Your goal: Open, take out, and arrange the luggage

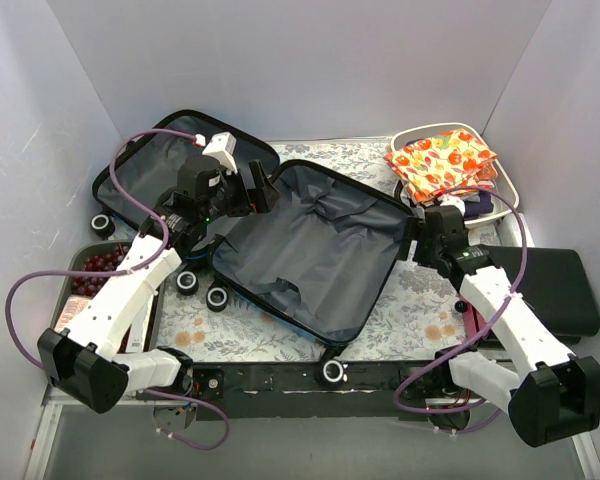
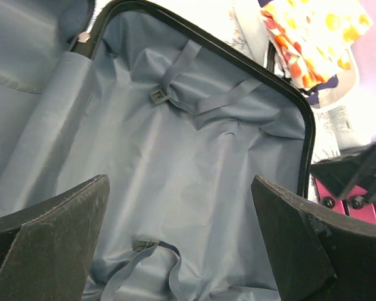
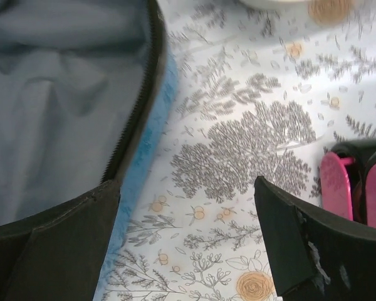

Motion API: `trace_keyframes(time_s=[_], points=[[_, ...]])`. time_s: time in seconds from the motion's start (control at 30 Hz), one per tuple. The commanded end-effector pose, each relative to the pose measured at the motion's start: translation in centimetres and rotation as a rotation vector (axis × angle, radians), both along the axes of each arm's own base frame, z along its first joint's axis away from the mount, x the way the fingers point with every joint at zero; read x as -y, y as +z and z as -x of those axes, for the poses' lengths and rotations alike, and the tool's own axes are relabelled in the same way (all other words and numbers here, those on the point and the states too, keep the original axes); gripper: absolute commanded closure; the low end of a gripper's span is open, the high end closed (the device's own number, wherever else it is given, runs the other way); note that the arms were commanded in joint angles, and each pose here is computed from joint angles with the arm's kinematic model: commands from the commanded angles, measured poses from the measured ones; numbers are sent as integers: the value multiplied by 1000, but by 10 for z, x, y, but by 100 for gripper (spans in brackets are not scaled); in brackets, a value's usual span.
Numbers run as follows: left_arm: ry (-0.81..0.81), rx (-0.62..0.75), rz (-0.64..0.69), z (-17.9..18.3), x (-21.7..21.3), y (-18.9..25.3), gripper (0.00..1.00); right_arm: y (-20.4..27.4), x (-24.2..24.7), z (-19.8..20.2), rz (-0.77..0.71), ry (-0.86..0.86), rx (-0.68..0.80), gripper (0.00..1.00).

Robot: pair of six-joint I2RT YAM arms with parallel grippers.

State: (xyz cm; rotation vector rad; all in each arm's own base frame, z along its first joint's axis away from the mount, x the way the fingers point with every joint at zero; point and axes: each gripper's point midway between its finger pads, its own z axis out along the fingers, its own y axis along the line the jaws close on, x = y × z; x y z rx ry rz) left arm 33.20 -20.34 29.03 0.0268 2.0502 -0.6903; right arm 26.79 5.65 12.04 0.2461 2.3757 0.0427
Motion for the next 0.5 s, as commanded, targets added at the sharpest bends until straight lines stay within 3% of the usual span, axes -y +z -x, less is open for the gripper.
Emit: trace_keyframes(time_s=[0.0,0.3,0.47], points=[[120,-21,-29,4,-22,-1,2,96,-44,-42,-147,172,286,3],[225,-50,-55,17,-46,-10,2,172,-13,-45,-63,74,532,2],[249,-35,-44,24,-54,-12,2,180,-6,-35,-44,75,569,2]])
